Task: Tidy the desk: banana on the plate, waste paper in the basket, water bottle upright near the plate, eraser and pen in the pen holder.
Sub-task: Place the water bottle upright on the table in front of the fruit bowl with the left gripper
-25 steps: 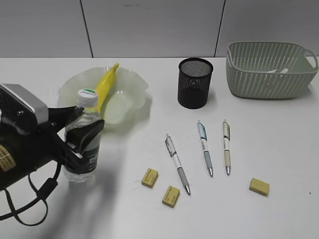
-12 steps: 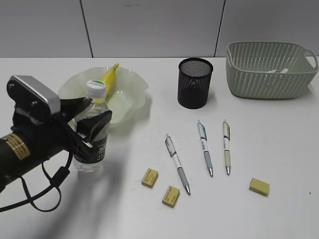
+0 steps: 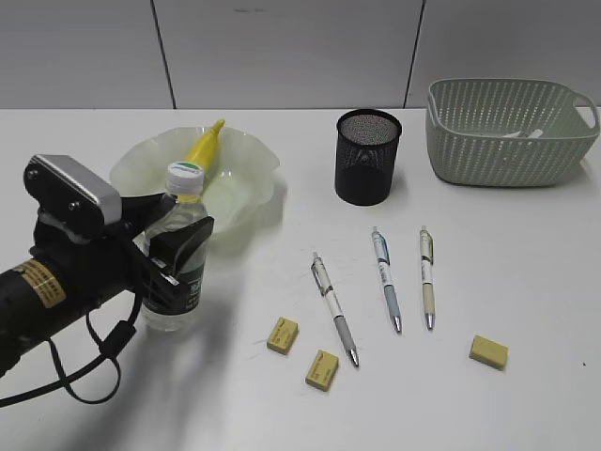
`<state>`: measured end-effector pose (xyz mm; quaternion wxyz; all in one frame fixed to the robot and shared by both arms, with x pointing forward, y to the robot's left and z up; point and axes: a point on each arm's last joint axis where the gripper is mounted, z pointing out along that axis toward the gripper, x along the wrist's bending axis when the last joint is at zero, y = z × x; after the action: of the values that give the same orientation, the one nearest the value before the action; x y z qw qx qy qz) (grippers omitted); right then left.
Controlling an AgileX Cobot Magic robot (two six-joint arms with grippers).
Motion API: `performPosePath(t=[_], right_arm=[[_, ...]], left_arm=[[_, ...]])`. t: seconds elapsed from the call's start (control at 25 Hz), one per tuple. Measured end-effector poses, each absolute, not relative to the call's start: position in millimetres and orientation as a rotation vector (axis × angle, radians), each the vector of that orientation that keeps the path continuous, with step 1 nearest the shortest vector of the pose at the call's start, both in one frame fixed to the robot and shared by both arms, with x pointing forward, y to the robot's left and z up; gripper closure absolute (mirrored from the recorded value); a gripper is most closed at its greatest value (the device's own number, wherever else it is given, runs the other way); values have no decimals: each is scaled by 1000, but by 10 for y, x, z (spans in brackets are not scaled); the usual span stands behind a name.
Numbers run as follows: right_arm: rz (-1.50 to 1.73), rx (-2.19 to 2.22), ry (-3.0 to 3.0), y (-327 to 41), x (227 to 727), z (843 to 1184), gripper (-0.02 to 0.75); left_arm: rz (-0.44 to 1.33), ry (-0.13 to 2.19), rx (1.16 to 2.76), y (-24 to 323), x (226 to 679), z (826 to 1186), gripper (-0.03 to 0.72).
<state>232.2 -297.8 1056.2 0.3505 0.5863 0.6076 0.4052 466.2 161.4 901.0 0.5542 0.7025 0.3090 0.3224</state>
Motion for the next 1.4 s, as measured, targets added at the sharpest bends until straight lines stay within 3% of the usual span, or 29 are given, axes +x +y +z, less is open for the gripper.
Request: performPosePath(t=[0.48,0.76,0.88,1.08,1.2,1.4], right_arm=[[1049,1518,1574,-2978,2322,10562,496],[1049,1518,1574,-2978,2322,10562,501],[1049,1518,1574,-2978,2322,10562,501],[1049,1518,1574,-2978,2322,10562,501],[1049,1518,1574,-2978,2322,10562,501],[1049,1518,1574,-2978,2322,10562,503]], left_arm=[[761,744,1657,1681,4557,8996,284],[766,779,1674,1748,4483,9021,110],[792,788,1640,1767,4491,9098,82],[831,744,1531,1788,4459,9386,82],[846,760,1451,1849,4399,9652,118],[796,916,1537,2002,4229,10063,138]])
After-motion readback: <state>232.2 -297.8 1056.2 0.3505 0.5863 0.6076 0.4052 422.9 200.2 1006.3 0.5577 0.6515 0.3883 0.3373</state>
